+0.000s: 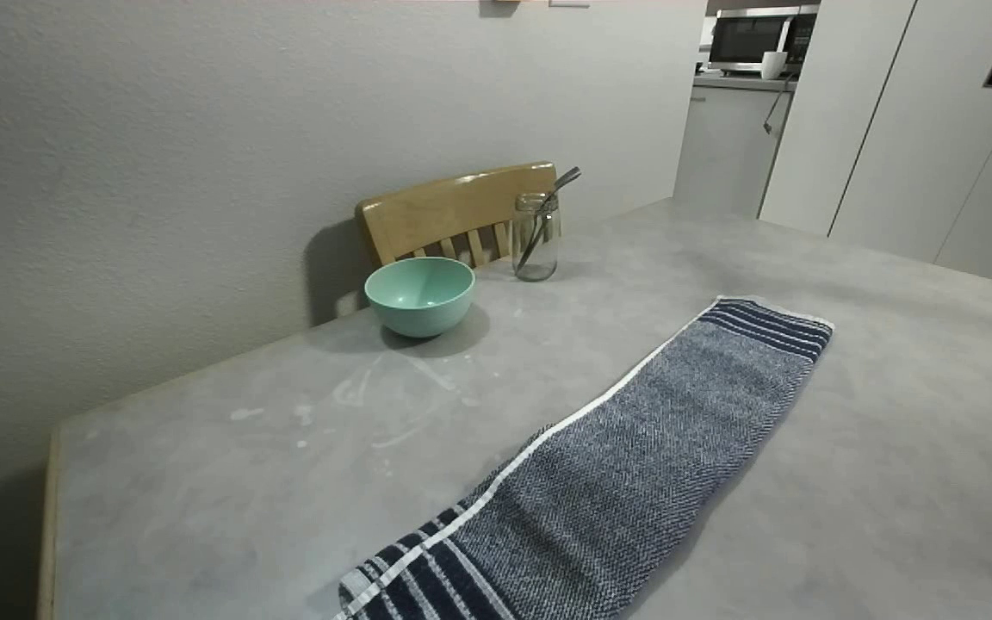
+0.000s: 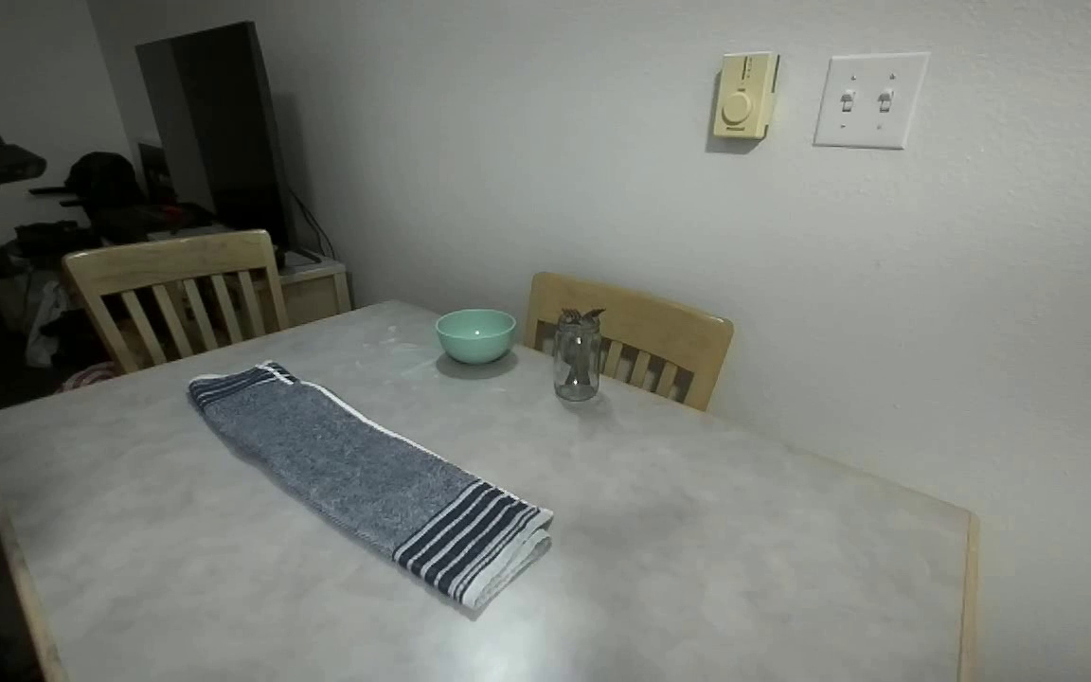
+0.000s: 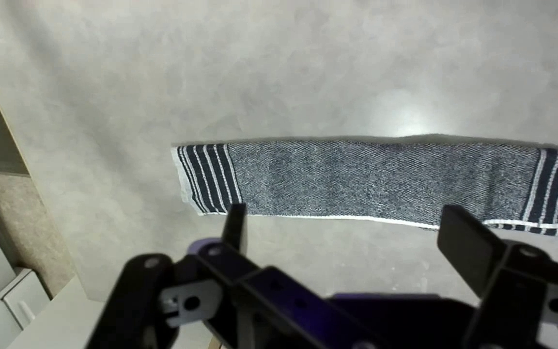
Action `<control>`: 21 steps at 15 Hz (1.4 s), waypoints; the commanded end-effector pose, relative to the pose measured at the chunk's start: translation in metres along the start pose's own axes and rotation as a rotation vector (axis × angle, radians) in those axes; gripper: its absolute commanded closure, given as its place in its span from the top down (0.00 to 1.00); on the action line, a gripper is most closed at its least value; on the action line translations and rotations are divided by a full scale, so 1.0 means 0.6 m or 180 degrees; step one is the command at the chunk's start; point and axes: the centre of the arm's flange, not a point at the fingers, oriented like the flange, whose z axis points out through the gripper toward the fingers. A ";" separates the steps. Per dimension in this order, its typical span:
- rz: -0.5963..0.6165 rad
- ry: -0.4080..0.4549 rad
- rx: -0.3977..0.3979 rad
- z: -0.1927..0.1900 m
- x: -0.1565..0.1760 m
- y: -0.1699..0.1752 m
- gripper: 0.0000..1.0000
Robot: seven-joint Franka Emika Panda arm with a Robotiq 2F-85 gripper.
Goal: Fold the towel then move the bowl to the right
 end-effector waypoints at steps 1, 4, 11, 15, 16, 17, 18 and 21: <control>0.0158 -0.0076 0.0016 0.048 0.021 0.011 1.00; 0.0258 -0.0139 0.0009 0.086 0.034 0.021 1.00; 0.0338 -0.0349 0.0083 0.189 0.053 0.056 1.00; 0.0377 -0.0372 0.0101 0.173 0.046 0.056 1.00; 0.0380 -0.0370 0.0103 0.173 0.046 0.057 1.00; 0.0380 -0.0368 0.0103 0.172 0.046 0.057 1.00; 0.0379 -0.0368 0.0104 0.172 0.046 0.057 1.00; 0.0522 -0.0310 0.0110 0.197 0.065 0.058 1.00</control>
